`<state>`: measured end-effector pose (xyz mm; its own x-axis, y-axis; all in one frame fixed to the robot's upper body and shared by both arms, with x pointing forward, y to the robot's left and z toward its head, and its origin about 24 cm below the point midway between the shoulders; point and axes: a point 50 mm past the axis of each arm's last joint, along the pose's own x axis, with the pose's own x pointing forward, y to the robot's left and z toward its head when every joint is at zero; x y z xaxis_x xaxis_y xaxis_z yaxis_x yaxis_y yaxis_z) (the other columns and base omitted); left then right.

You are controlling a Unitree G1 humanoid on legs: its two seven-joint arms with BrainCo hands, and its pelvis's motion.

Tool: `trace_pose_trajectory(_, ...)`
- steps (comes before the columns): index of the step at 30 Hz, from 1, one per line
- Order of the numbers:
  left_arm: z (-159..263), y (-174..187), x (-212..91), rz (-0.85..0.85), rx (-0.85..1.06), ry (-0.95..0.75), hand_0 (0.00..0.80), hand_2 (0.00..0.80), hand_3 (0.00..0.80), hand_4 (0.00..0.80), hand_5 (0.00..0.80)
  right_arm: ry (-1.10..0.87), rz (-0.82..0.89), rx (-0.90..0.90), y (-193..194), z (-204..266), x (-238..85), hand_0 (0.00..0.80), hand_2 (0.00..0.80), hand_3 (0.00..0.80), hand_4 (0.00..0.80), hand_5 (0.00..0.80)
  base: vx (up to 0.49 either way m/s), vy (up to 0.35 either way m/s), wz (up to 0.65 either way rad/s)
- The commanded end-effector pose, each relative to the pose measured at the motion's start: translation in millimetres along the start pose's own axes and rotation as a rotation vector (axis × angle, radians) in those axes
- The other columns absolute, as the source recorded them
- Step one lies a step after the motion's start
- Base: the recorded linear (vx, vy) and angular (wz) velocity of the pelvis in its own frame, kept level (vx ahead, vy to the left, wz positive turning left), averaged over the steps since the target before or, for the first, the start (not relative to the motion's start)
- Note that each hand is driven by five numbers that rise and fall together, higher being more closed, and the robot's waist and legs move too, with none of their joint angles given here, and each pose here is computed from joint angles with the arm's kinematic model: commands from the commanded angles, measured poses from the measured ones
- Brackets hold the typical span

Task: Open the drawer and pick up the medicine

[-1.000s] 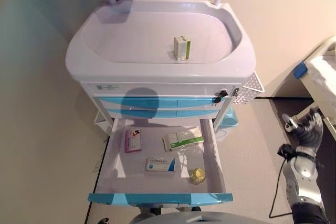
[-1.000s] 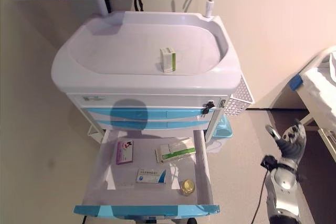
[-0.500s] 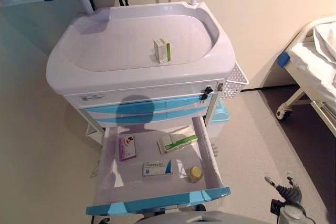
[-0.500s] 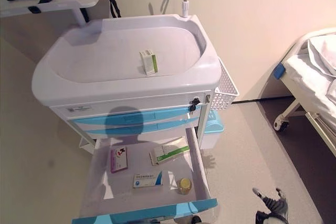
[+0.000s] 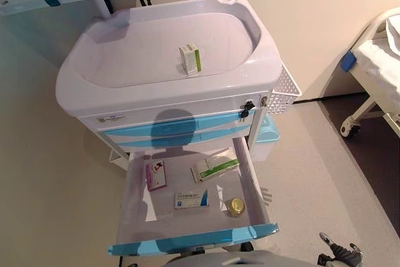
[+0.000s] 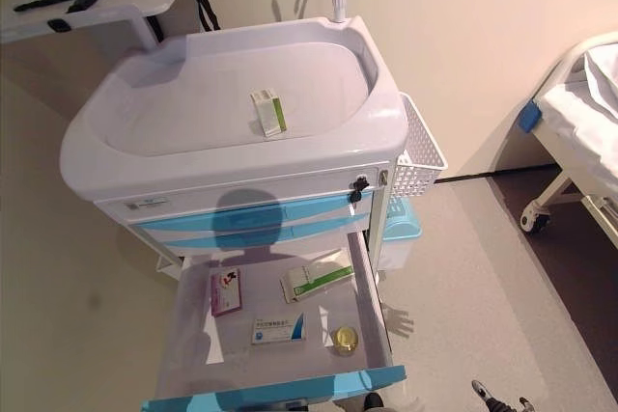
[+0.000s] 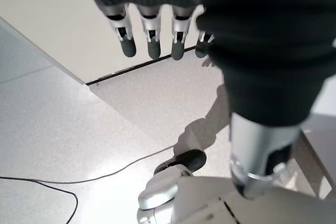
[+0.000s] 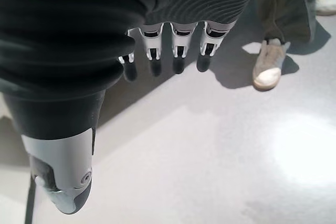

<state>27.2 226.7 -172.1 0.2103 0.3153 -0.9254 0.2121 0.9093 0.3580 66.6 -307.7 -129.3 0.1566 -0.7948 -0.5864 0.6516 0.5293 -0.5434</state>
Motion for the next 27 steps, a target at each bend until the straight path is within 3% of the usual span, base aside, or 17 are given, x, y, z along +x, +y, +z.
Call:
trace_pose_trajectory(1, 5.7, 0.2, 1.3, 0.025, 0.016, 0.018, 0.0, 0.0, 0.0, 0.0, 0.0, -0.038, -0.117, 0.165, 3.7, 20.5, 0.8, 0.0, 0.0, 0.0, 0.0, 0.0, 0.035, -0.028, 0.03)
trace_pose_trajectory(12, 11.4, -2.9, 1.2, 0.032, 0.016, 0.0, 0.0, 0.0, 0.0, 0.0, 0.0, -0.012, -0.104, 0.101, 18.8, 13.3, -7.4, 0.0, 0.0, 0.0, 0.0, 0.0, 0.014, -0.016, 0.06)
trace_pose_trajectory(17, 14.7, 3.0, 2.5, 0.043, 0.003, -0.007, 0.0, 0.0, 0.0, 0.0, 0.0, 0.022, 0.097, -0.043, 31.7, -2.1, -12.2, 0.0, 0.0, 0.0, 0.0, 0.0, -0.015, -0.009, 0.0)
trace_pose_trajectory(27, 23.7, 21.3, 5.3, 0.063, -0.02, -0.05, 0.0, 0.0, 0.0, 0.0, 0.0, 0.036, 0.263, -0.225, 23.0, -10.4, -5.4, 0.0, 0.0, 0.0, 0.0, 0.0, -0.046, -0.014, 0.02)
